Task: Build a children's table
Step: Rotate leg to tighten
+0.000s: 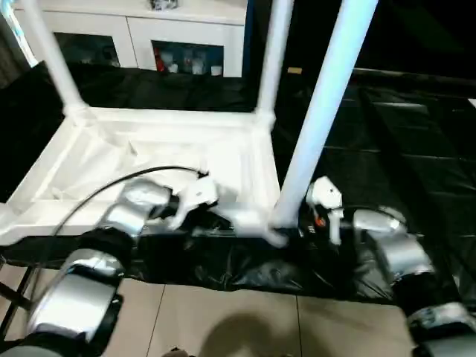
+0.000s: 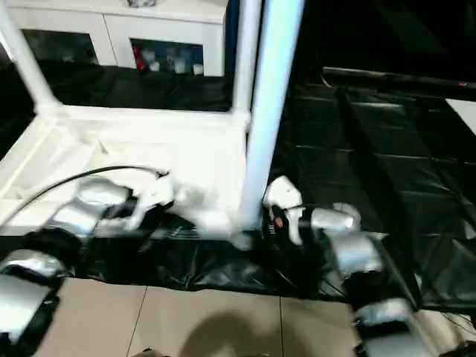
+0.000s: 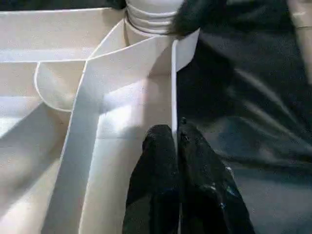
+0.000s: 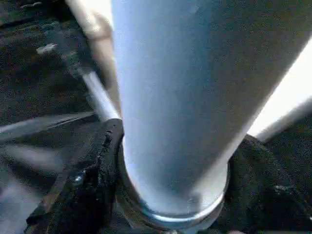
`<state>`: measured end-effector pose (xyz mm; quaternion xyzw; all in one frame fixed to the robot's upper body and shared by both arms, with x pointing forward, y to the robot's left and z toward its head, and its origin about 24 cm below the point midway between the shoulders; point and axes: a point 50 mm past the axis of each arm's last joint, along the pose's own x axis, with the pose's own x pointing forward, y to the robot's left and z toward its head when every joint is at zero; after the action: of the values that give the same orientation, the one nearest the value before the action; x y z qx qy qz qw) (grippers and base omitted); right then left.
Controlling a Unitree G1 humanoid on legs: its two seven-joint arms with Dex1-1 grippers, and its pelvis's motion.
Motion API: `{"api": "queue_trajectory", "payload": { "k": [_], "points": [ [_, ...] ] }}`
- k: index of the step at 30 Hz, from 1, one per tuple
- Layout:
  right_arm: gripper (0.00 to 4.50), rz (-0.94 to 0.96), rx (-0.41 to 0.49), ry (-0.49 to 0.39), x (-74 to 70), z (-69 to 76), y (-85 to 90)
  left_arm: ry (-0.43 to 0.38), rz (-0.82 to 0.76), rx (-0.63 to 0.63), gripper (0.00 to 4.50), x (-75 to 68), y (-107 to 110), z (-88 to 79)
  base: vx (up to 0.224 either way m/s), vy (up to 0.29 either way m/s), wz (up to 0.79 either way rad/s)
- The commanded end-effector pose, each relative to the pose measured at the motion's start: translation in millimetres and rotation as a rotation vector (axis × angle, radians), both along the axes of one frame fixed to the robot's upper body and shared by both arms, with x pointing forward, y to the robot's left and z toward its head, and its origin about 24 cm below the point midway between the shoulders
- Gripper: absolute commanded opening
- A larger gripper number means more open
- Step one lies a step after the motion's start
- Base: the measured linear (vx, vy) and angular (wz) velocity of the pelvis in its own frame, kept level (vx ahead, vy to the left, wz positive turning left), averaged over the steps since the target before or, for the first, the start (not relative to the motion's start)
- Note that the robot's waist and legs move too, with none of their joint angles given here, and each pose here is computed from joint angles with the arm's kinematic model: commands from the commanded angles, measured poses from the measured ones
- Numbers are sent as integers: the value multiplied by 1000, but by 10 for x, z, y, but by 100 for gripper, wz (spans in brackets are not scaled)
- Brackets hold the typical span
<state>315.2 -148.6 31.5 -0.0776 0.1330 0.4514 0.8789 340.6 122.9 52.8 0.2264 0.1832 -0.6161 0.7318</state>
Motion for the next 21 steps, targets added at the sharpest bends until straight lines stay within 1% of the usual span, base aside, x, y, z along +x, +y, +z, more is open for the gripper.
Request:
{"api": "queue_trajectory", "payload": {
  "k": [1,3,4,5,6,8,9,10,11,12,13,14,15,16,17,20,21],
  "points": [
    [268,-143,-2,-10,39,-92,200,-50,61,-68,0,35,-421,4,0,0,0],
    [268,-273,18,5,83,-141,272,-57,91,-91,0,22,-586,-18,0,0,0],
    [268,-301,25,10,93,-150,296,-61,100,-97,0,20,-626,-22,0,0,0],
    [268,-388,33,11,133,-161,379,-72,128,-109,0,10,-741,-35,0,0,0],
    [268,-415,30,7,146,-159,407,-75,134,-110,0,5,-774,-39,0,0,0],
    [268,-442,81,-7,173,-104,530,-83,138,-116,0,-6,-837,-42,0,0,0],
    [268,-441,83,-9,173,-100,536,-83,138,-117,0,-7,-839,-42,0,0,0],
    [268,-431,98,-23,175,-71,586,-82,134,-120,0,-13,-852,-45,0,0,0],
    [323,-406,107,-64,175,-18,637,-91,130,-114,0,-16,-839,-54,0,0,0],
    [323,-403,109,-64,175,-15,636,-91,128,-114,0,-16,-835,-55,0,0,0],
    [340,-391,120,-68,174,1,627,-92,120,-113,0,-18,-814,-57,0,0,0],
    [347,-379,129,-72,173,15,609,-95,121,-112,0,-15,-786,-58,0,0,0],
    [359,-353,123,-85,172,32,561,-98,113,-118,0,-15,-743,-51,0,0,0],
    [359,-325,108,-97,171,42,510,-99,104,-124,0,-16,-702,-44,0,0,0],
    [372,-287,89,-108,166,51,450,-97,90,-132,0,-20,-657,-36,0,0,0],
    [372,-162,39,-114,148,72,275,-67,11,-127,0,-62,-524,-38,0,0,0],
    [372,-140,35,-113,146,83,243,-70,-12,-119,0,-70,-493,-38,0,0,0]
  ]
}}
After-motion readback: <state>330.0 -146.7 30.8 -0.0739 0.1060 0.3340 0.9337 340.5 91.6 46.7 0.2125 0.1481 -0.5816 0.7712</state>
